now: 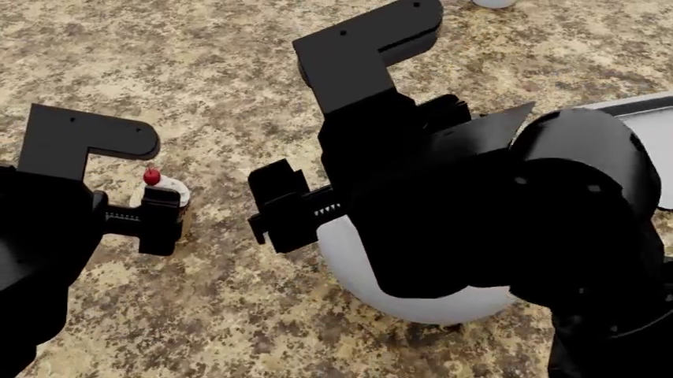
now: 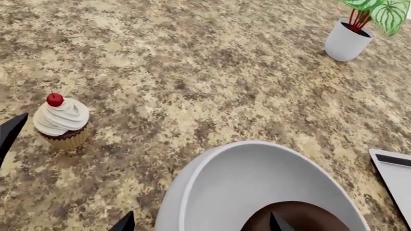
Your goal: Pick up the bowl with donut and place it on the tray. Pick up the cupcake and place it on the tray.
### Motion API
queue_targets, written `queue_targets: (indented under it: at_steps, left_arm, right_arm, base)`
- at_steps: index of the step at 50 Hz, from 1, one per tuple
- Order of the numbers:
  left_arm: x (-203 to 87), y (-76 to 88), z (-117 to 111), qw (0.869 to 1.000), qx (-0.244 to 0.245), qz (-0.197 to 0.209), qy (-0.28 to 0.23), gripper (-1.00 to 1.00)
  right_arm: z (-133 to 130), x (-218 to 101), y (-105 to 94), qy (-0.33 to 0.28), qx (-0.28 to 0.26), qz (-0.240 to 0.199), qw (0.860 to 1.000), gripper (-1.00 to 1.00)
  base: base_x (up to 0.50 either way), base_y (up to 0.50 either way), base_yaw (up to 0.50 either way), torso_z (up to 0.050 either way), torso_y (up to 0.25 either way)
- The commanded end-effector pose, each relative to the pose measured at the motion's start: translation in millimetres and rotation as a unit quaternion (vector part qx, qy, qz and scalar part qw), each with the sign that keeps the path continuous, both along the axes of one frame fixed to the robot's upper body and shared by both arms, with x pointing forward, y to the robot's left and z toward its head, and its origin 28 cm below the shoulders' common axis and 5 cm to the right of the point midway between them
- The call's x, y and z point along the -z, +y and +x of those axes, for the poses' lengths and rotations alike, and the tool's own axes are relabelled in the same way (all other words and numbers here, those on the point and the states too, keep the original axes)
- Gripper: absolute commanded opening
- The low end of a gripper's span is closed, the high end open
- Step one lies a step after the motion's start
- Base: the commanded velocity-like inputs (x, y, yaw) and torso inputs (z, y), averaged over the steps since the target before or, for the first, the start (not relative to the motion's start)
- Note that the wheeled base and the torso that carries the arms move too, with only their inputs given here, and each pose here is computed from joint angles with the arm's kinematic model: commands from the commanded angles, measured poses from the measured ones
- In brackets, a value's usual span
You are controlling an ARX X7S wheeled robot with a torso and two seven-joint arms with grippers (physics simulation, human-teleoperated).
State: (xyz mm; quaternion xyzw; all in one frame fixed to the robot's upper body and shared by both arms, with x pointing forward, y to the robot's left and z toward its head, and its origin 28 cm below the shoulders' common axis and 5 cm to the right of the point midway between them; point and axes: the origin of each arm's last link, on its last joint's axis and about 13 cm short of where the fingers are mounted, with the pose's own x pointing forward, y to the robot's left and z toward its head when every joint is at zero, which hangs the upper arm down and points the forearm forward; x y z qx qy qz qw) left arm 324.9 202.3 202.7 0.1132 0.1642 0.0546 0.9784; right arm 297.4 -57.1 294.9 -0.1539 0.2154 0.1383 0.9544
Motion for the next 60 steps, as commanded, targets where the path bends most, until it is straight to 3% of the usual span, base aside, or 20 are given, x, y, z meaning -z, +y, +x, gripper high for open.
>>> queue_targets:
  at_steps: [1,7,15,21,34,51,52,60]
  left_arm:
    - [7.6,-2.3,5.5,1.0,0.015,-0.018,0.007,1.0]
    - [7.1,-0.8,8.5,1.0,0.012,-0.02,0.011,1.0]
    - [12.4,-1.4,8.0,1.0,0.012,-0.021,0.013,1.0]
    - [13.0,-1.4,9.0,1.0,0.011,-0.021,0.013,1.0]
    - [19.5,-5.4,14.0,1.0,0.016,-0.018,0.017,1.0]
    - [22.2,-4.7,14.1,0.999,0.015,-0.02,0.019,1.0]
    - [22.8,-4.7,14.7,0.999,0.015,-0.02,0.02,1.0]
    - [21.2,-5.3,16.8,0.999,0.016,-0.02,0.021,1.0]
  right_arm:
    - [23.4,23.3,-0.6,0.024,0.018,0.014,0.999,1.0]
    - [29.3,36.6,-2.7,0.039,0.023,0.005,0.999,1.0]
    - [31.9,56.0,-3.0,0.091,0.031,-0.059,0.994,1.0]
    - [32.0,58.0,-2.1,0.104,0.034,-0.073,0.991,1.0]
    - [34.3,66.4,0.1,0.118,0.005,-0.078,0.99,1.0]
    - [35.1,73.1,4.1,0.135,-0.04,-0.041,0.989,1.0]
    - [35.3,73.0,3.7,0.135,-0.04,-0.035,0.989,-1.0]
    - [33.1,71.3,3.3,0.129,-0.049,-0.028,0.99,-1.0]
  base:
    - [0.0,0.0,0.0,0.0,0.0]
    - [0.0,0.0,0.0,0.0,0.0]
    - [0.0,0.0,0.0,0.0,0.0]
    - [0.0,0.0,0.0,0.0,0.0]
    - [0.0,0.0,0.0,0.0,0.0]
    - [0.0,0.0,0.0,0.0,0.0]
    - [0.0,0.0,0.0,0.0,0.0]
    - [0.0,0.0,0.0,0.0,0.0]
